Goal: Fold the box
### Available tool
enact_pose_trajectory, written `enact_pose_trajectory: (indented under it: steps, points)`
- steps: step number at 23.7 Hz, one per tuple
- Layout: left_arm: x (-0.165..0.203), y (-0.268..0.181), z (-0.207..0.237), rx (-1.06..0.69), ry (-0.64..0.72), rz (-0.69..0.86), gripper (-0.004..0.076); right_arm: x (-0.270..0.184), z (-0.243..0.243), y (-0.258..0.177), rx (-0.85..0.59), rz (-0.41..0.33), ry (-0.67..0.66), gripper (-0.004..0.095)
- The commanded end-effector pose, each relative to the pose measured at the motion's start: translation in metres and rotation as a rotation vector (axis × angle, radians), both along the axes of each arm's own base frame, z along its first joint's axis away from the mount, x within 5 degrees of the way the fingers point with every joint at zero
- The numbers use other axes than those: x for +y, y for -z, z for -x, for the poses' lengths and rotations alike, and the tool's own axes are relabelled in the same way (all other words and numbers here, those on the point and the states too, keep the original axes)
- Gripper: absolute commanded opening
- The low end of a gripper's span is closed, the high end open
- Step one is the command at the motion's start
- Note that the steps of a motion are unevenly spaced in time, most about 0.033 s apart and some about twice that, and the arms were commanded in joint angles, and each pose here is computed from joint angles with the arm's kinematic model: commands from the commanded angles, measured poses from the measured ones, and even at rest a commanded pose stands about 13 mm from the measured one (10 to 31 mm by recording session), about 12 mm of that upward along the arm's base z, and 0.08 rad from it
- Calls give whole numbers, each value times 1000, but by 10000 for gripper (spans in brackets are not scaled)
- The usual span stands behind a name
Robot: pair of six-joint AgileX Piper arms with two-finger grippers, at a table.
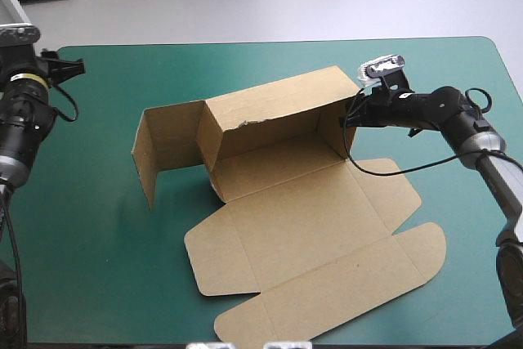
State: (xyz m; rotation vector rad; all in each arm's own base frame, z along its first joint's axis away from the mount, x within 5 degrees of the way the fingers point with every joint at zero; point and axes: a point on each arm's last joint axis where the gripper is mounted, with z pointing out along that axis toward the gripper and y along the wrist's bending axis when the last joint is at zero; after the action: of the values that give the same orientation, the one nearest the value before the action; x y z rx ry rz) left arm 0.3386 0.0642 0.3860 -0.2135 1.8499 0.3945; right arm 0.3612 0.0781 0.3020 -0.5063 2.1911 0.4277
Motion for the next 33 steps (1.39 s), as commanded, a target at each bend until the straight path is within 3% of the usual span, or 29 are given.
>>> enact_pose_trajectory:
  steps: [1,5,10,17,20,24,33]
  points:
    - [24,-7,10,67,-71,-20,366,-2,5,-24,-51,-23,20,-19]
    - [35,27,6,302,-95,37,366,-2,3,-36,-66,-42,36,-19]
    - [22,84,-2,660,28,227,366,-5,3,-69,-46,-5,61,-19]
    - [15,95,-1,737,51,327,366,-17,19,-129,25,105,114,-19]
    - [14,96,0,751,51,344,366,-23,35,-142,150,172,131,-19]
    - [10,96,0,748,68,390,366,-23,23,-130,194,169,161,-19]
    - [7,88,6,759,115,351,366,-11,-43,-38,431,170,131,-18]
